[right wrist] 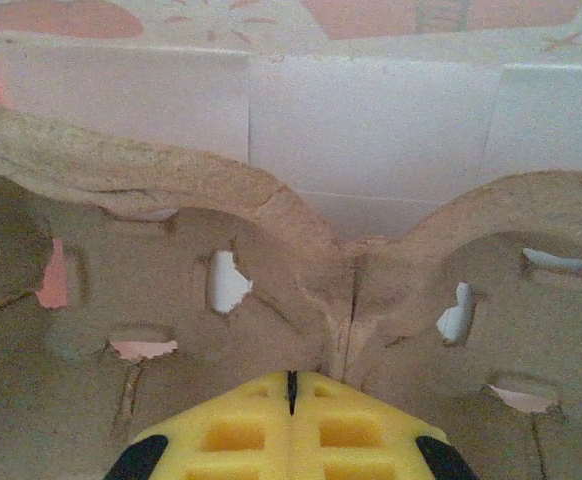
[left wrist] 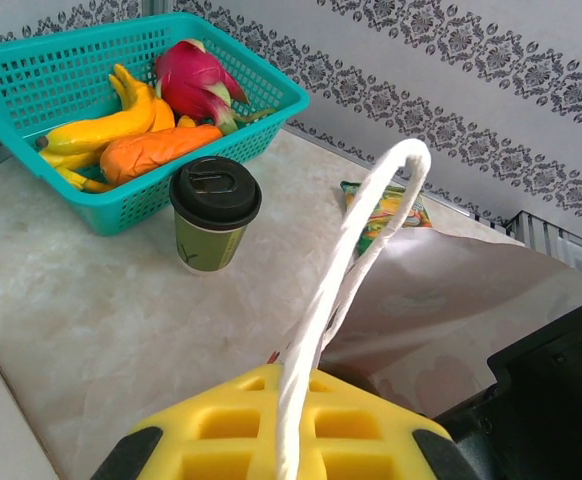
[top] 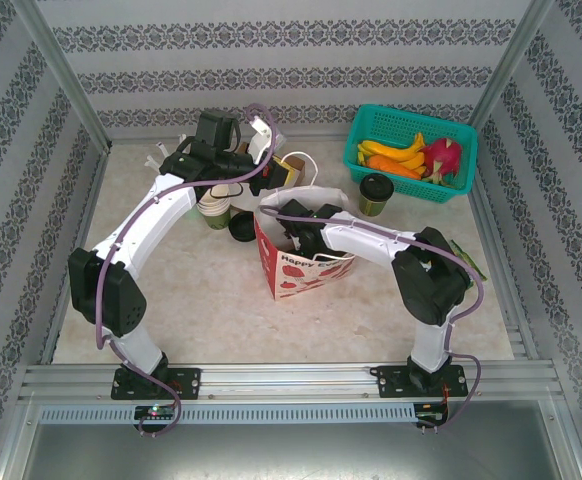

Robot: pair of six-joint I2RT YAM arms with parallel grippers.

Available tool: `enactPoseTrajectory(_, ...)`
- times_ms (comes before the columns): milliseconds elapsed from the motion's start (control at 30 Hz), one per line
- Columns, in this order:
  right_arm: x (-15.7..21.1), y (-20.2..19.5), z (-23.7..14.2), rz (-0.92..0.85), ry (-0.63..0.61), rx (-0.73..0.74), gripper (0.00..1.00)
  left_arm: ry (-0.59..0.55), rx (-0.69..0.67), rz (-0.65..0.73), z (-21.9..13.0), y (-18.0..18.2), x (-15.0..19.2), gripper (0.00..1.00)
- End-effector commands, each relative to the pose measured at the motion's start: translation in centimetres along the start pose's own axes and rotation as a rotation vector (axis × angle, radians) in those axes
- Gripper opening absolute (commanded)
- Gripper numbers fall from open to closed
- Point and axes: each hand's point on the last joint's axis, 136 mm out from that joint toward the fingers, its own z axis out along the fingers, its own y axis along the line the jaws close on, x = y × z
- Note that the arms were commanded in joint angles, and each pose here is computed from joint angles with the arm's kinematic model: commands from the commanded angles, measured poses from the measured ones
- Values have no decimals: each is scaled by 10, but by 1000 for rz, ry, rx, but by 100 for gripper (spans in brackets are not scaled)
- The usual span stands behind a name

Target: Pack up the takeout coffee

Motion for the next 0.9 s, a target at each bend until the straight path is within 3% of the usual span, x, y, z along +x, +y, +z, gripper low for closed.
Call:
enactPoseTrajectory(0,-9,7,-2,-23,-42,6,9,10,20,-21,-2,1,1,0)
enactPoseTrajectory(333,-19,35,-79,-89,-225,-163,31,13,13,5,-4,-1,-1,0)
enactPoseTrajectory(867,-52,61,-173,-201,-490,-283,54,12,59,-3,-5,-11,-1,0)
